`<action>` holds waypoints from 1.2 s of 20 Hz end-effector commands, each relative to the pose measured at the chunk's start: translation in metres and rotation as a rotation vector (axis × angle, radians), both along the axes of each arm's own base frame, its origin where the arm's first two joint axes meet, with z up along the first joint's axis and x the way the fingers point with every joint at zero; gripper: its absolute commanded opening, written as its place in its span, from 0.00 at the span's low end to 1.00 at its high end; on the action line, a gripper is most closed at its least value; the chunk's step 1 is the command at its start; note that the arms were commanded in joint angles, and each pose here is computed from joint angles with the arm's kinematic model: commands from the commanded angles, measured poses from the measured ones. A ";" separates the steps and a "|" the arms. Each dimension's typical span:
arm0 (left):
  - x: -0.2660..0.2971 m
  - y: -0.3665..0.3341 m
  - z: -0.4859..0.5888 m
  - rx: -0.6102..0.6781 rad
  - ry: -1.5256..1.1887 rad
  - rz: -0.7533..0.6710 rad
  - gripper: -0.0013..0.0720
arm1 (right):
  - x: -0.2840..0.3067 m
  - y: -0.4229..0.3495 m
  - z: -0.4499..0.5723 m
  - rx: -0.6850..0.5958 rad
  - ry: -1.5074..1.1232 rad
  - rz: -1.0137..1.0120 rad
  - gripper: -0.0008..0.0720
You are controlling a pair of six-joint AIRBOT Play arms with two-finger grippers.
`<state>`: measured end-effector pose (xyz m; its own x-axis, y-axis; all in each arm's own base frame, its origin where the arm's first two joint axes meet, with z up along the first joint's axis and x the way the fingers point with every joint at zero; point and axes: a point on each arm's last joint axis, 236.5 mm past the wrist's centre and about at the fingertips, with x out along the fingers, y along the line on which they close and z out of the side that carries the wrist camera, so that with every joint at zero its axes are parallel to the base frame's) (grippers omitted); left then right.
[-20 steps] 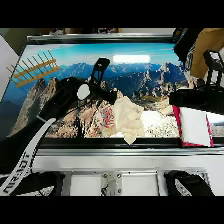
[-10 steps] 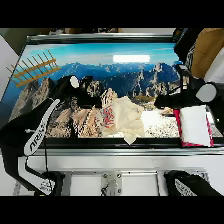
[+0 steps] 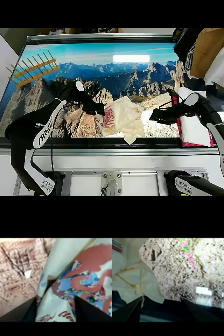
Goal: Fold the clothes and pants, and hang the long-sleeved shirts on hangers.
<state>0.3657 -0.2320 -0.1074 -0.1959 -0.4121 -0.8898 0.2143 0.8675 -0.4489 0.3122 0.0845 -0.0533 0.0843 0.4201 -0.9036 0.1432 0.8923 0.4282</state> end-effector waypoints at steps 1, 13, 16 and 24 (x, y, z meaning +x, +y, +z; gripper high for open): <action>0.004 -0.011 -0.002 -0.011 -0.033 -0.008 0.37 | -0.007 0.021 -0.032 0.066 0.049 -0.010 0.71; 0.025 0.000 0.027 -0.034 -0.123 0.039 0.03 | -0.001 0.072 -0.061 0.033 0.000 0.104 0.04; 0.057 0.026 0.107 -0.084 -0.294 0.158 0.03 | 0.028 0.065 0.006 0.061 -0.129 0.134 0.03; -0.043 0.050 0.406 -0.295 -0.944 0.174 0.03 | 0.022 0.068 0.338 0.146 -0.782 0.124 0.03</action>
